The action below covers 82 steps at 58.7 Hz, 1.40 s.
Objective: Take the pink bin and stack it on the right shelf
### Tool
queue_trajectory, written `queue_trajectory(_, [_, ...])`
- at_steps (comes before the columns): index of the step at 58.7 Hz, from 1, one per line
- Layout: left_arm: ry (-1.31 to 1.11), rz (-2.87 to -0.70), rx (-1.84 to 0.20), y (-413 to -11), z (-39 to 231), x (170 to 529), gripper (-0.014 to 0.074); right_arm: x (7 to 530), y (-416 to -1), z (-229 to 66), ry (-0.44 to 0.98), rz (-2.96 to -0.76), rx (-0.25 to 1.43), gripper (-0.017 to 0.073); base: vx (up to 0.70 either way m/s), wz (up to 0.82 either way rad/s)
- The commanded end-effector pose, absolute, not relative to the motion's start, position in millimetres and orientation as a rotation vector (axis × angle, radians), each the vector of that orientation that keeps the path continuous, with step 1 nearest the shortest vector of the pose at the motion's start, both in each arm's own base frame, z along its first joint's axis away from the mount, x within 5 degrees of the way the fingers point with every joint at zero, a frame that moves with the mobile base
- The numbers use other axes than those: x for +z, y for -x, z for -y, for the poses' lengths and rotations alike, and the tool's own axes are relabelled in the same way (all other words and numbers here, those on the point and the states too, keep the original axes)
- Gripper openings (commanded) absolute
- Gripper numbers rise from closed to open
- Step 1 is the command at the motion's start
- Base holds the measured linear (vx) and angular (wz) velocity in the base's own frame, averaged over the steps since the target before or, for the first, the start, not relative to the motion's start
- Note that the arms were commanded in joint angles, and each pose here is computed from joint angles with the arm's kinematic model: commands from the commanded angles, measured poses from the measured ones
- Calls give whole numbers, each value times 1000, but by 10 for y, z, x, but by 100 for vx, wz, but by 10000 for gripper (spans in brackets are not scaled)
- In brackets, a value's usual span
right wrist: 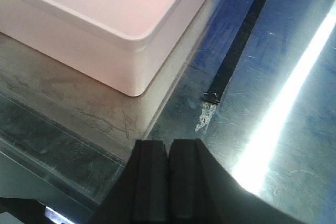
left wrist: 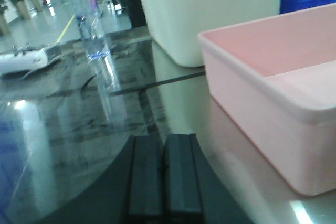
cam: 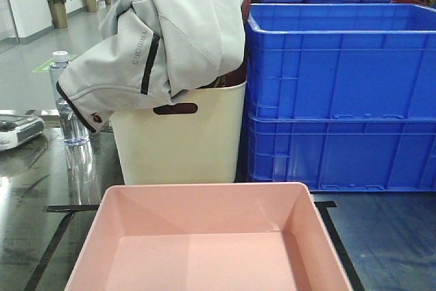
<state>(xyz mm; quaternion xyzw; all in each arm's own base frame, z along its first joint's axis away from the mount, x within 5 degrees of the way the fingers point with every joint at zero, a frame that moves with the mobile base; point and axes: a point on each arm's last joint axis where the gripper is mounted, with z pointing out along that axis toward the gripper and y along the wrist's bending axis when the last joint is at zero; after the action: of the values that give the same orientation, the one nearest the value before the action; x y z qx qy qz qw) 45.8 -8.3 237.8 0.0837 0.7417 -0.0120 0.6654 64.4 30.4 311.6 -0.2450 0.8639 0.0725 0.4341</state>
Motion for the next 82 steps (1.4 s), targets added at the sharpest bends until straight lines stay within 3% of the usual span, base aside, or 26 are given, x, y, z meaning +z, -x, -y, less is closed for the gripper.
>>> queue_trajectory(1, [-105,-1547,-34,-481,48,2428,0,3238,-679,-316,595,-2072,181,-12,0,0])
queue_trajectory(17, [-20,-1491,-84,-557,37,2003,0,3238,-680,-314,596,-2071,178,-12,0,0])
queue_trajectory(82, [3,-1481,-47,-558,15,2016,0,3214,-649,-261,574,-2034,136,-9,0,0])
